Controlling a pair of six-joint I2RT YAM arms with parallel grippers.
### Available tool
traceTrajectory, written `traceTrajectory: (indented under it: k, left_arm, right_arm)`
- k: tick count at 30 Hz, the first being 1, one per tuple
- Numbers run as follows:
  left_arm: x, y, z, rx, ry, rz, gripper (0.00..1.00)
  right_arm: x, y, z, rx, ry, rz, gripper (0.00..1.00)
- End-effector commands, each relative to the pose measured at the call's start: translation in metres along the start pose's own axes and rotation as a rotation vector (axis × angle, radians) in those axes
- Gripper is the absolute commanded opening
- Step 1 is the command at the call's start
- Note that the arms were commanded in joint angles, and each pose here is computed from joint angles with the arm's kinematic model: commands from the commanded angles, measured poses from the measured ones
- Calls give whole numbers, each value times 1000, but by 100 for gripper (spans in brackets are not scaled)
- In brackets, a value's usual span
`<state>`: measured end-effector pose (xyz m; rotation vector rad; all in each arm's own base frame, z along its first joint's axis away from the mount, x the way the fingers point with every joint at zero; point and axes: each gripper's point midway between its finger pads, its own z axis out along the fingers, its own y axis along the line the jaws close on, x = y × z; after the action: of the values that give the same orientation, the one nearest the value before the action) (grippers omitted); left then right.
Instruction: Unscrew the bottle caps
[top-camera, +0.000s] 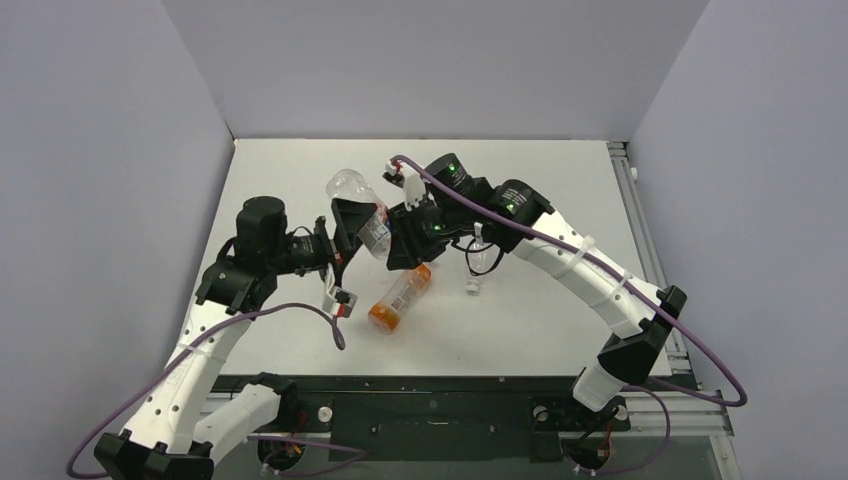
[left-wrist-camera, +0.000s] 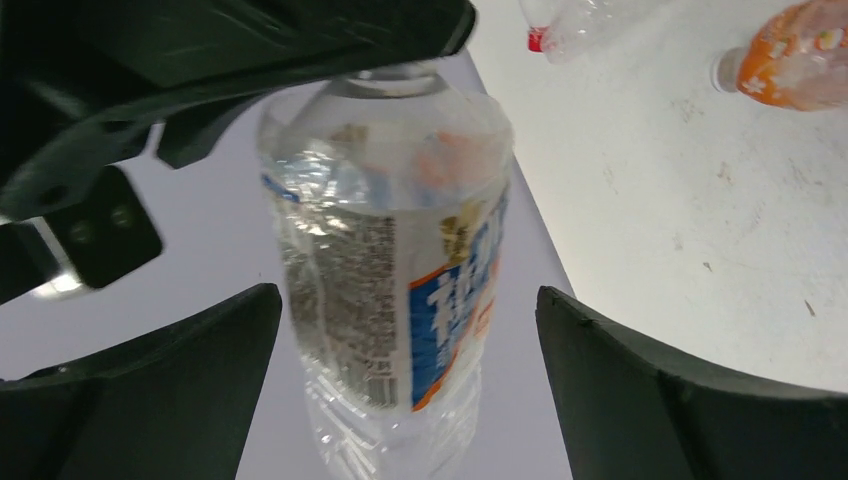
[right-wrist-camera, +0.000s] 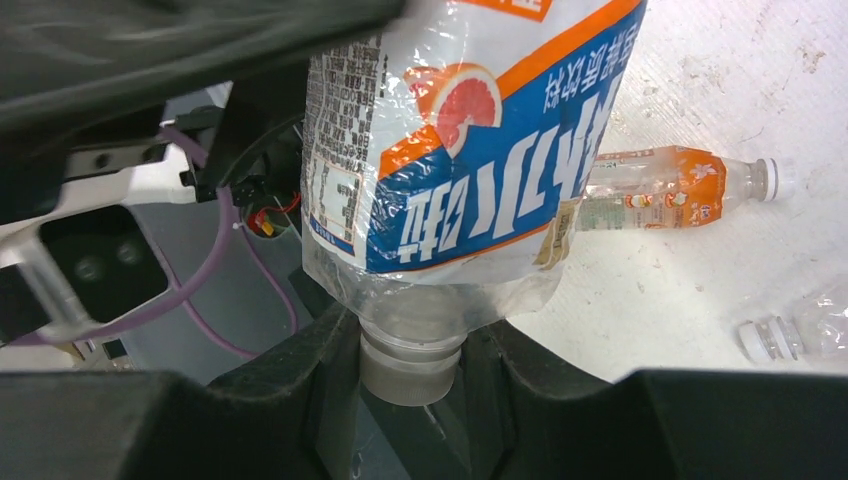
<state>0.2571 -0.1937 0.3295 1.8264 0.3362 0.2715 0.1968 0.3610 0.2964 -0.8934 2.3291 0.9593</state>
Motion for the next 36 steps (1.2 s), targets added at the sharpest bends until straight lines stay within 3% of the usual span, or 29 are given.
traceTrajectory:
  k: [1, 11, 18, 24, 25, 27, 29, 31, 33, 36]
  left_arm:
    - [5, -12, -2, 144, 25, 156, 97]
    - [0, -10, 6, 148, 38, 101, 99]
    - [-5, -34, 4, 252, 57, 119, 64]
    - [0, -32, 4, 202, 100, 114, 47]
    - [1, -39, 6, 200, 106, 99, 46]
    - [7, -43, 9, 167, 141, 69, 44]
    - [16, -42, 9, 118, 193, 10, 38]
    - [24, -37, 9, 51, 240, -95, 30]
    - [30, -32, 7, -34, 275, -326, 20]
    - [33, -19, 4, -129, 292, -539, 14]
  right_arm:
    - [-1, 7, -4, 45, 7, -63, 0]
    - [15, -1, 7, 170, 104, -132, 0]
    - [-3, 7, 0, 190, 68, -186, 0]
    - [-17, 3, -4, 242, 21, -201, 0]
    - [-22, 3, -7, 253, 1, -192, 5]
    - [-38, 2, -15, 280, -80, -173, 35]
    - [-57, 5, -30, 283, -189, -141, 52]
    - [-78, 4, -50, 299, -322, -99, 63]
    - [-98, 4, -74, 310, -465, -57, 73]
    - [-110, 0, -107, 327, -643, -39, 79]
